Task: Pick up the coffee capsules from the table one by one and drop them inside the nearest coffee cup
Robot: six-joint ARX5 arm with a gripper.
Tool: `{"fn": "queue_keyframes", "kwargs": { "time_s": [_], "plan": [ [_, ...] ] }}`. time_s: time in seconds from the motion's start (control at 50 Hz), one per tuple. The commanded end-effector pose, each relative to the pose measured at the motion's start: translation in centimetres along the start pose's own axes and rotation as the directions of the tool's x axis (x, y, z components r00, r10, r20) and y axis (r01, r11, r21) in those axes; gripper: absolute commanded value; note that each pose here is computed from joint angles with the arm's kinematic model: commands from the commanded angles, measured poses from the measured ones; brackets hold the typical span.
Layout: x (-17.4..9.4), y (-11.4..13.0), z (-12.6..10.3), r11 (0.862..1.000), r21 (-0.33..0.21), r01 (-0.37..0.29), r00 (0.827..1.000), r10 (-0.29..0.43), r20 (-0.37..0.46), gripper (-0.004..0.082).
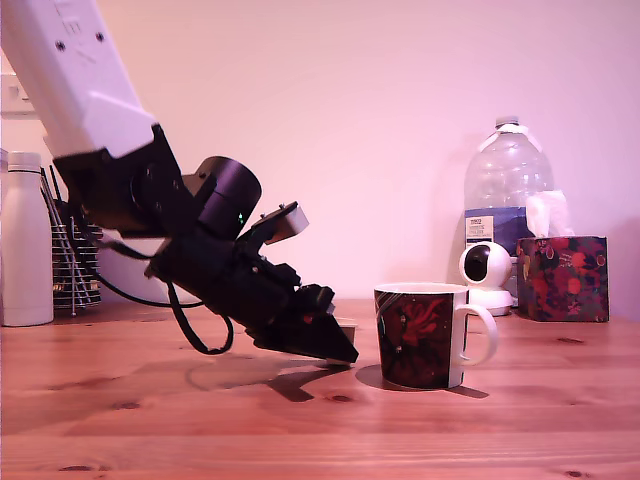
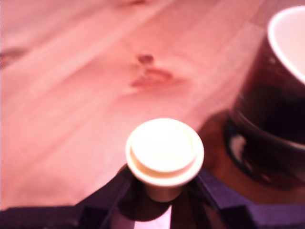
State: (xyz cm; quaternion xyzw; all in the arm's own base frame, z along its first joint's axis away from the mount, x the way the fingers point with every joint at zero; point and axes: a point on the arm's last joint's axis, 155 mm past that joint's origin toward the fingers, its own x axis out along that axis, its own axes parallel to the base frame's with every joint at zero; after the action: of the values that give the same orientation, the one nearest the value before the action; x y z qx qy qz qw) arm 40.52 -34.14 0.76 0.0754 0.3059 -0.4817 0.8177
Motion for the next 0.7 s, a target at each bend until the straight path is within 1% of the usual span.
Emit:
{"fn": "queue_keyframes", "kwargs": {
  "time_s": [0.0, 0.04, 0.22, 0.4, 0.46, 0.62, 0.68],
  "plan": [
    [-0.7, -0.6, 0.2, 1.0, 0.01, 0.008, 1.0, -0.008, -0.007, 0.0147],
    [-1.0, -0.7, 0.3, 1.0, 0.007, 0.01, 1.0, -0.01, -0.016, 0.0147],
    [-2.3, -1.4, 0.2, 1.0, 0.025, 0.019, 0.998, -0.018, -0.06, 0.0147],
    [-3.6, -2.0, 0.8, 0.999, 0.024, 0.023, 0.997, -0.021, -0.08, 0.0147],
    [-4.1, -2.2, 0.9, 0.999, 0.035, 0.026, 0.996, -0.023, -0.088, 0.0147],
    [-5.5, -2.9, 1.8, 0.999, 0.046, 0.029, 0.995, -0.025, -0.094, 0.0147],
    [-5.9, -3.4, 2.1, 0.997, 0.064, 0.034, 0.995, -0.027, -0.097, 0.0147]
  ]
}}
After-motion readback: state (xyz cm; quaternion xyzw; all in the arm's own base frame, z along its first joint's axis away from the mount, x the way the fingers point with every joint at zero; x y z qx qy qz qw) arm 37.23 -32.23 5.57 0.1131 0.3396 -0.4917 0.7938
